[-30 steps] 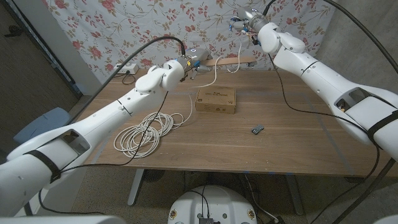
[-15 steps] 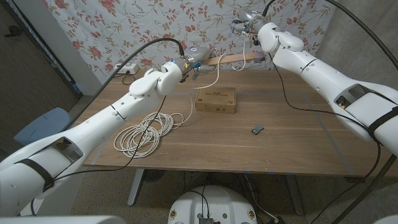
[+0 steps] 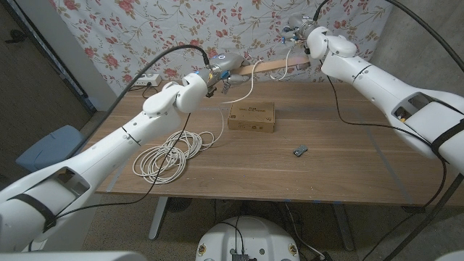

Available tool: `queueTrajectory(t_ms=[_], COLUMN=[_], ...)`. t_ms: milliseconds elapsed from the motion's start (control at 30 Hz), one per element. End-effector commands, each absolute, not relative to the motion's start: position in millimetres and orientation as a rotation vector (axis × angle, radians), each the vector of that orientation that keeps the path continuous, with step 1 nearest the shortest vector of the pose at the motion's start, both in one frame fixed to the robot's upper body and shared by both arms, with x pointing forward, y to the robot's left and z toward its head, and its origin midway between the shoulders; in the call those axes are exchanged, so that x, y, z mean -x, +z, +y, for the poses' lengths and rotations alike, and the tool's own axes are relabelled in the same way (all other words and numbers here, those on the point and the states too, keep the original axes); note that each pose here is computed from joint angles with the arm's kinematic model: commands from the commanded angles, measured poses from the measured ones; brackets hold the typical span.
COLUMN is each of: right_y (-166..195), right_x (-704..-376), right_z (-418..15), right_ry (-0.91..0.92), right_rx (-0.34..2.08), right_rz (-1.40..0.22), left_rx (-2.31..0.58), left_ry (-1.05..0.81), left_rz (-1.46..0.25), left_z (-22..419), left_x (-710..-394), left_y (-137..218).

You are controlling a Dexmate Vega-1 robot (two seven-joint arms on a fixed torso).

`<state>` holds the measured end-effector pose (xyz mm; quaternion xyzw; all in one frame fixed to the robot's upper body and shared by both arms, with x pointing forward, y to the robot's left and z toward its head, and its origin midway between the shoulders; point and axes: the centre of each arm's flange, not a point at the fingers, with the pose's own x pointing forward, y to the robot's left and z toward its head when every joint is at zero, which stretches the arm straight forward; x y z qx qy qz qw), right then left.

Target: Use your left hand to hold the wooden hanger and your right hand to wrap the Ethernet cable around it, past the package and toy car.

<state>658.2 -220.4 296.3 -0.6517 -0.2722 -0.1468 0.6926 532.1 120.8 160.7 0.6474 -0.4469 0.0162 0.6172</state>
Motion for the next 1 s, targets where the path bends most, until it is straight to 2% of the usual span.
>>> queueTrajectory(t_ms=[33,500,1000], right_y=[282.6,253.5,210.9], right_x=[-679.9,-706.2,-715.3], right_z=[-273.2,-290.4,-293.4], right_ry=[-0.391,-0.342,-0.255], right_rx=[1.419,1.395,1.315], right_rz=[-0.403,-0.305,-0.321], left_rx=[-1.408,-1.240,-1.174], left_ry=[0.033,-0.004,0.011], left_rz=[-1.041,-1.061,-1.030], left_z=[134.1,146.5,147.6], left_x=[-531.3,-540.4,-557.8], left_y=[165.3,175.5,184.9])
